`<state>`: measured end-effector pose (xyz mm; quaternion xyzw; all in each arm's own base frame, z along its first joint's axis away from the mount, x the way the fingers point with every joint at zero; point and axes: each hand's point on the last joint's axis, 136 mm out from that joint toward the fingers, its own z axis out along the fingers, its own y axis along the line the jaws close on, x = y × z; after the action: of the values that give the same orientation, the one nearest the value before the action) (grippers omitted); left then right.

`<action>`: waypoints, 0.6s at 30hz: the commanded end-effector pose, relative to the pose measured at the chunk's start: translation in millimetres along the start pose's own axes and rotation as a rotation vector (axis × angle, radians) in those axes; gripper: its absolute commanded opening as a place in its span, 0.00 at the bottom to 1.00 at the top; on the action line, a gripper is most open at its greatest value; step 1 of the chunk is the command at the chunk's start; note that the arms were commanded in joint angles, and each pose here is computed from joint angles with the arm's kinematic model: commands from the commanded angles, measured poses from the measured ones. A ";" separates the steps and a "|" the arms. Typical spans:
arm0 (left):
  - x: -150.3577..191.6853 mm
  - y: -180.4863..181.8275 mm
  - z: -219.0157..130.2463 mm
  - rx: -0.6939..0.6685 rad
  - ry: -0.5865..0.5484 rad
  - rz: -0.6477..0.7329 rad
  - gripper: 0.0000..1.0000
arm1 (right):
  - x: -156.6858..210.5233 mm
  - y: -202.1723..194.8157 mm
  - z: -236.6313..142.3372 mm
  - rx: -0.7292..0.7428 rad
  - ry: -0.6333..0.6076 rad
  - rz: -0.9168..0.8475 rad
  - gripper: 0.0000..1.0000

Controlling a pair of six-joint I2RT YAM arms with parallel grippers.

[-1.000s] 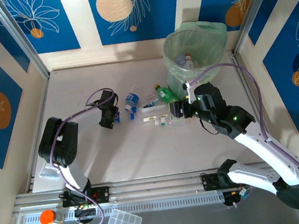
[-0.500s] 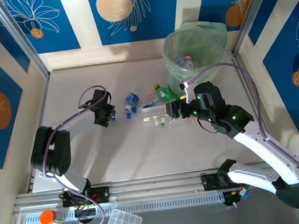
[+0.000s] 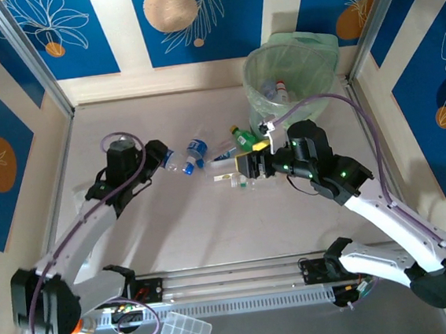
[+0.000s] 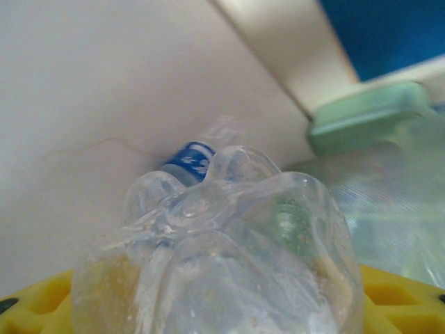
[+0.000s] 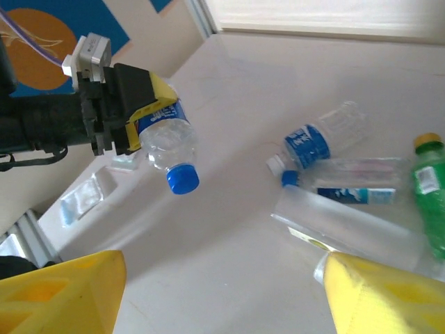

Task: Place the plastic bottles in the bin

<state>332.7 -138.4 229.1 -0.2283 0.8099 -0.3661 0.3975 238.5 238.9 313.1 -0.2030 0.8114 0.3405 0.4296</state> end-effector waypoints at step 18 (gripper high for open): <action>61.3 -116.6 -82.9 0.836 0.214 0.352 0.47 | -0.9 45.6 35.4 -0.358 0.053 0.111 0.80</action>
<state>259.7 -210.9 303.9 0.0739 0.6951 -0.5805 0.4176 237.0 289.4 311.2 -0.2246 0.7755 0.4650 0.3631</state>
